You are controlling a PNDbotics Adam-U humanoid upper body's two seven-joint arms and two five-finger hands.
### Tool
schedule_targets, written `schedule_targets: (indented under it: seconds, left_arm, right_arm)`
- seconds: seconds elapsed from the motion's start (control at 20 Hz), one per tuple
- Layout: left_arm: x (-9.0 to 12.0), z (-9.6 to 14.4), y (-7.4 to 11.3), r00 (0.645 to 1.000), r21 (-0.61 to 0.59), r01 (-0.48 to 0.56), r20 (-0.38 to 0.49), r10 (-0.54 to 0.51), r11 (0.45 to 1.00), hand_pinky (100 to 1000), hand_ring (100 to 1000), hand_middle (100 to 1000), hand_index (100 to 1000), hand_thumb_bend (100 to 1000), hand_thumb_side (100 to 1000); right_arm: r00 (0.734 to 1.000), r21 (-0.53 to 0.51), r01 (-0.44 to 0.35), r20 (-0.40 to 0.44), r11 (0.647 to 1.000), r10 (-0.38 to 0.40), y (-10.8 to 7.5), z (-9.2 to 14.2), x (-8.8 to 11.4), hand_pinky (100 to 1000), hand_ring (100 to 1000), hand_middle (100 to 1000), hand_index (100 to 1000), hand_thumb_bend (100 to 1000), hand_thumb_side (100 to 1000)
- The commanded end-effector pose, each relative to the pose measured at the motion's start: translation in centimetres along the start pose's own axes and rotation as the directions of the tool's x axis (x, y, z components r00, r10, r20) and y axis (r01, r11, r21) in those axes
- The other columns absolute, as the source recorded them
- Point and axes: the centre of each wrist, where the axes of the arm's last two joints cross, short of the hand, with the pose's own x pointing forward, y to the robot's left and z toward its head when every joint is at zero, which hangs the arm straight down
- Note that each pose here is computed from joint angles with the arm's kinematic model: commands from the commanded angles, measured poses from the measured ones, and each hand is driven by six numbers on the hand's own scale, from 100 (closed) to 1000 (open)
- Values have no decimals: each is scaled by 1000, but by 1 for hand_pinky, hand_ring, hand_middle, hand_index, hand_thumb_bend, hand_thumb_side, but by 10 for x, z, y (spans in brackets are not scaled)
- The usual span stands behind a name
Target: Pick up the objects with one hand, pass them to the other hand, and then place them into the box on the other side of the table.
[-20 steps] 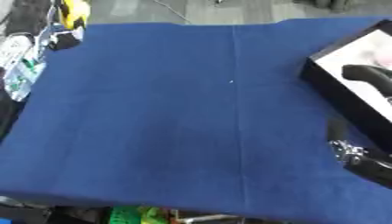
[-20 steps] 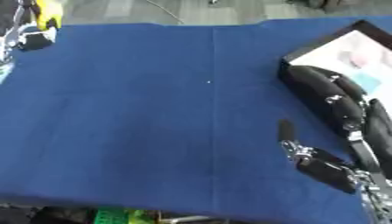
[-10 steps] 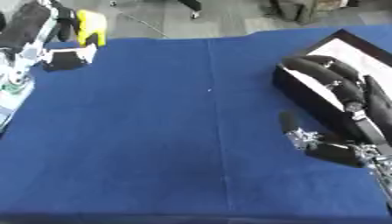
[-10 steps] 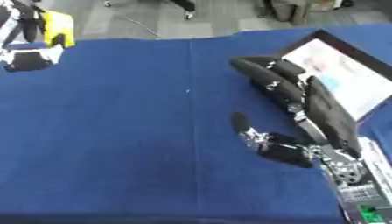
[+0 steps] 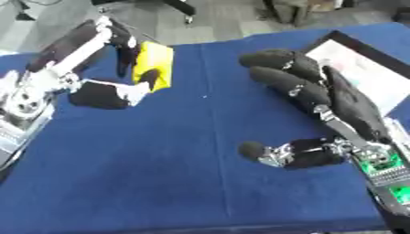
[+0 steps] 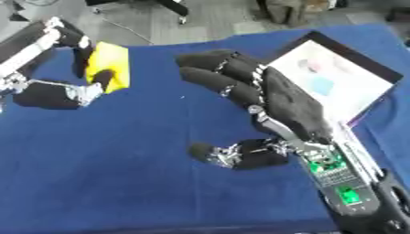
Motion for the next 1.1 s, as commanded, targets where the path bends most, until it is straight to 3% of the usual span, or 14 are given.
schedule_targets:
  seconds: [0.05, 0.5, 0.65, 0.7, 1.1]
  left_arm:
    - [13, -5, 3, 995, -63, -41, 85, 46, 997, 653, 316, 248, 258, 100, 252]
    - [31, -22, -4, 967, -211, -98, 213, 143, 973, 658, 319, 249, 258, 100, 252]
    - [34, -24, -6, 959, -250, -113, 227, 172, 962, 660, 323, 250, 259, 100, 214]
    - [35, -25, -7, 957, -263, -116, 230, 179, 958, 660, 323, 251, 260, 100, 251]
    - [37, -27, -14, 947, -350, -134, 231, 225, 927, 663, 330, 256, 263, 100, 249]
  right_arm:
    - [998, -6, -14, 55, 1000, 14, -8, -8, 2, 870, 896, 939, 979, 494, 123]
    - [993, 22, 5, 114, 1000, -7, -5, -15, 4, 868, 894, 935, 977, 470, 100]
    - [992, 36, 7, 122, 999, -11, -4, -16, 4, 860, 878, 927, 972, 466, 100]
    - [992, 41, 8, 125, 999, -13, -4, -16, 4, 857, 873, 924, 970, 444, 100]
    - [991, 57, 4, 131, 998, -12, -3, -17, 5, 839, 844, 902, 950, 416, 100]
